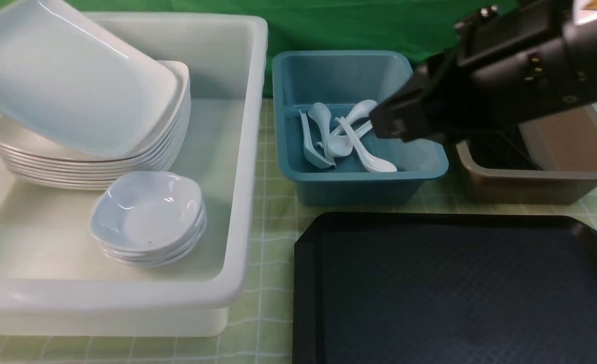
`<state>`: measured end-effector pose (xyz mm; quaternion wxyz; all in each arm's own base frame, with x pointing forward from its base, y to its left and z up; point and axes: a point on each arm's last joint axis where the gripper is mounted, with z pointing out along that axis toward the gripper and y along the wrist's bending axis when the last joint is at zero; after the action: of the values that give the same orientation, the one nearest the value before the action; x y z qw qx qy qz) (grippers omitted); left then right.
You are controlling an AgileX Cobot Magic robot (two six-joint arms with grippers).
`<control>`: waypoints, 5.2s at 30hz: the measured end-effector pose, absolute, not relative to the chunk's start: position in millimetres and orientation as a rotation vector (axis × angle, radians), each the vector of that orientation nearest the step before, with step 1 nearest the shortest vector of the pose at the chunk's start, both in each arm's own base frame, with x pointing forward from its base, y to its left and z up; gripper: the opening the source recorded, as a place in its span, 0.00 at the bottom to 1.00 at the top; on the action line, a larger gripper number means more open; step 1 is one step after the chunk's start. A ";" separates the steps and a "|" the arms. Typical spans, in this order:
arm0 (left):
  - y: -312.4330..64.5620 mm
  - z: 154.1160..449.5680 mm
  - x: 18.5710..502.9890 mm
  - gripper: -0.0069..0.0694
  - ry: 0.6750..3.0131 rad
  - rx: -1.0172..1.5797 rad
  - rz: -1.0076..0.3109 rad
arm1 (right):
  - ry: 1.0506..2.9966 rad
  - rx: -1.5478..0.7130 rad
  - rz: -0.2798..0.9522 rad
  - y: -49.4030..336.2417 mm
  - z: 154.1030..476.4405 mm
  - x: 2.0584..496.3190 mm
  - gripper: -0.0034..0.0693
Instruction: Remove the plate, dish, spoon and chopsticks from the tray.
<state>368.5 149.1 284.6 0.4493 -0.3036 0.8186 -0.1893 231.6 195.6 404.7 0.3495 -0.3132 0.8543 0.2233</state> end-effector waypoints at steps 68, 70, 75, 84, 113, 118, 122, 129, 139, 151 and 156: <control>-33.3 382.3 54.1 0.09 1.773 0.310 -0.386 | 1.636 -0.154 0.080 22.3 414.4 102.0 0.08; -29.1 358.4 49.3 0.09 1.752 0.258 -0.372 | 1.572 -0.125 0.102 14.7 392.7 92.2 0.09; -24.8 319.3 49.4 0.09 1.709 0.194 -0.355 | 1.525 -0.043 0.152 3.1 355.8 79.4 0.09; -23.3 261.7 64.9 0.09 1.741 0.075 -0.387 | 1.493 -0.055 0.165 -2.8 336.2 69.3 0.10; -21.2 260.8 65.9 0.10 1.728 0.107 -0.323 | 1.493 -0.055 0.166 -2.7 336.0 69.4 0.19; -17.4 260.2 65.4 0.10 1.716 0.204 -0.182 | 1.493 -0.055 0.166 -2.7 336.0 69.4 0.20; -11.6 257.6 59.9 0.10 1.672 0.204 -0.074 | 1.493 -0.055 0.166 -2.7 336.0 69.4 0.22; -0.8 206.5 55.4 0.10 1.686 0.066 0.062 | 1.493 -0.055 0.166 -2.7 336.0 69.4 0.24; 1.3 191.5 55.8 0.10 1.708 0.020 0.084 | 1.494 -0.054 0.165 -2.8 335.9 69.4 0.28; 1.3 191.5 55.8 0.11 1.708 0.020 0.084 | 1.494 -0.054 0.165 -2.8 335.9 69.4 0.32; 1.3 191.5 55.8 0.11 1.708 0.020 0.084 | 1.494 -0.054 0.165 -2.8 335.9 69.4 0.32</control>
<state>55.8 1.3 191.5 0.6560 0.0090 0.7538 0.0370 69.4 -2.8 335.9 0.7304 -0.0246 0.6784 0.0751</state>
